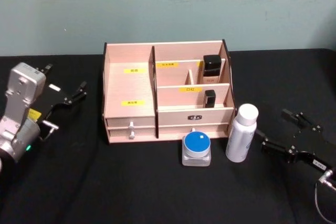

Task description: Pick up the facial cleanser and watermelon frost from the table and place them into the tiered storage box.

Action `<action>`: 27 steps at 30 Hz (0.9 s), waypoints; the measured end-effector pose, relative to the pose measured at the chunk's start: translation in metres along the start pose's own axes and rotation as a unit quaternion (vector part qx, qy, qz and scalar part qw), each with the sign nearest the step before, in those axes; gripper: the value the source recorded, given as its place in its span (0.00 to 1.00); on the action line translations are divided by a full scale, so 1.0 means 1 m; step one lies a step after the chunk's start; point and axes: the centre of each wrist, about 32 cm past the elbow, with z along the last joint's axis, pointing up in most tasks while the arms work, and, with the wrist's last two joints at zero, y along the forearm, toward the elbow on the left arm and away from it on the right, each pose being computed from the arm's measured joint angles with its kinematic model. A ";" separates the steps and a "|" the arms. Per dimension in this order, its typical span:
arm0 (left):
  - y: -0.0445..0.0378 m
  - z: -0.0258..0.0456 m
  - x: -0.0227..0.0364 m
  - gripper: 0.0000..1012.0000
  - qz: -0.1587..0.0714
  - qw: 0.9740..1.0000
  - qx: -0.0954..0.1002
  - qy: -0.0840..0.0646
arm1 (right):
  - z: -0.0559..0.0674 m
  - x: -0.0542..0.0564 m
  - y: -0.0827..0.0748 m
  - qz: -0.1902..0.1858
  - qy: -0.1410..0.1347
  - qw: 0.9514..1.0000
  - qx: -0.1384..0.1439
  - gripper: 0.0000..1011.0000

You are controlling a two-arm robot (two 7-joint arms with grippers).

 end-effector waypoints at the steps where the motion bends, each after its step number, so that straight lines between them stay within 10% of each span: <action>1: 0.0000 0.0000 0.0000 0.99 0.000 1.000 0.000 0.000 | -0.002 0.000 0.001 0.001 0.002 1.000 -0.003 0.99; 27: 0.0000 0.0000 0.0000 0.99 0.000 1.000 0.000 0.000 | -0.024 0.002 0.029 0.011 0.008 1.000 -0.019 0.99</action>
